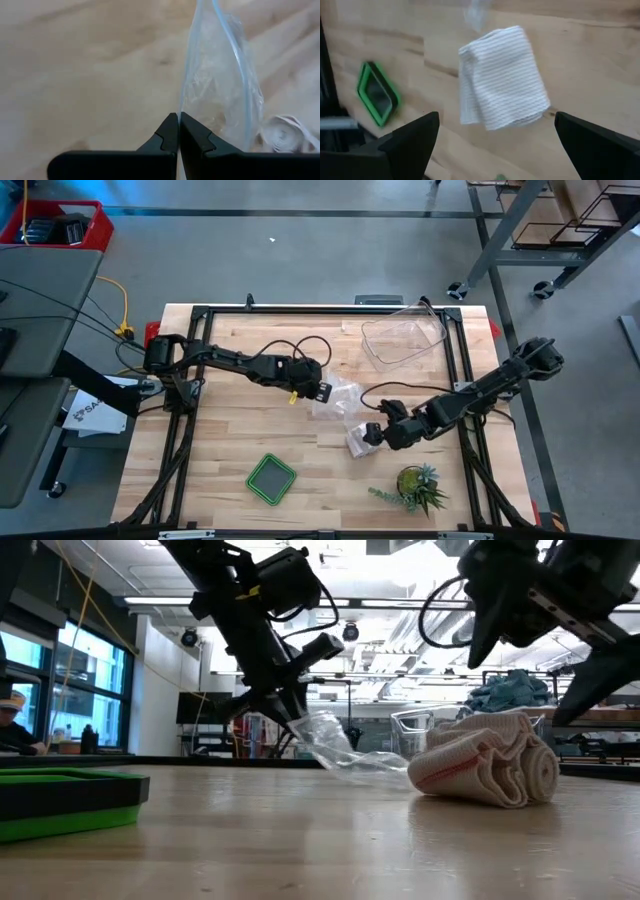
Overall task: Roll bandage
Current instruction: Put the rolled white bandage into the transparent zip bag
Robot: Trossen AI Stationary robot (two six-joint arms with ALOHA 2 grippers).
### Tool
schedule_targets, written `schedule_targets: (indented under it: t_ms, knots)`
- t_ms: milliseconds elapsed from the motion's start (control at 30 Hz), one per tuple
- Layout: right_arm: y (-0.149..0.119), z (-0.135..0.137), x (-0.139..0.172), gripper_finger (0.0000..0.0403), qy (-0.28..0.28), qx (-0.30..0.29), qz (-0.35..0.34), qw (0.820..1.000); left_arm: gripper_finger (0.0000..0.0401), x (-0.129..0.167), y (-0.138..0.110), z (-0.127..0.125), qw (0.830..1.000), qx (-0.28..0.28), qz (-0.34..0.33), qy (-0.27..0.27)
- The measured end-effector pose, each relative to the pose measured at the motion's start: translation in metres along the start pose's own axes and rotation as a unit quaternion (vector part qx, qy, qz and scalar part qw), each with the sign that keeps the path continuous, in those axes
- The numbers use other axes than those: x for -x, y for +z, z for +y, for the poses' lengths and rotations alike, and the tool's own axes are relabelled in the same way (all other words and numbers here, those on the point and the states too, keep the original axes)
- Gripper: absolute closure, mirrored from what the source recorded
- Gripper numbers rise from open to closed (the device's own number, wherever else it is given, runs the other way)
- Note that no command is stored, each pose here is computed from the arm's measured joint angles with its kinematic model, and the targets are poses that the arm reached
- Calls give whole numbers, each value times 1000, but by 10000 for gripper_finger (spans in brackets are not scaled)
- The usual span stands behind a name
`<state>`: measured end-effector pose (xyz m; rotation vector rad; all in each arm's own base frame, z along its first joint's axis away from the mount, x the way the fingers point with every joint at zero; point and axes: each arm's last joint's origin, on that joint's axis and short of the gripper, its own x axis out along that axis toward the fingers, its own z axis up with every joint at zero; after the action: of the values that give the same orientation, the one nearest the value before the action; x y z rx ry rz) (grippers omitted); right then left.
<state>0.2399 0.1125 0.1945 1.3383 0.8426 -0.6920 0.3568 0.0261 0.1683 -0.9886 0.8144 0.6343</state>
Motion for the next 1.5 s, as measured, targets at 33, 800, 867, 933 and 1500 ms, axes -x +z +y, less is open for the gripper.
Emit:
schedule_targets:
  t_ms: [33, 800, 867, 933, 1500]
  knots:
    - [2, 1, -1, 13, 1, 13, 8, 1000, 401, 2, 2, 2, 1000, 2, -3, 10]
    - [32, 30, -55, 13, -123, 137, 106, 977, 401, 21, -5, 3, 999, -16, -9, 45]
    - [32, 28, -60, 13, -135, 130, 97, 977, 401, 21, -7, 3, 999, -18, -7, 47]
    - [31, 26, -64, 13, -143, 114, 94, 979, 401, 21, -8, 3, 999, -20, -5, 49]
    - [35, 31, -74, 24, -117, 108, 76, 984, 401, 21, -10, -2, 999, -17, -9, 33]
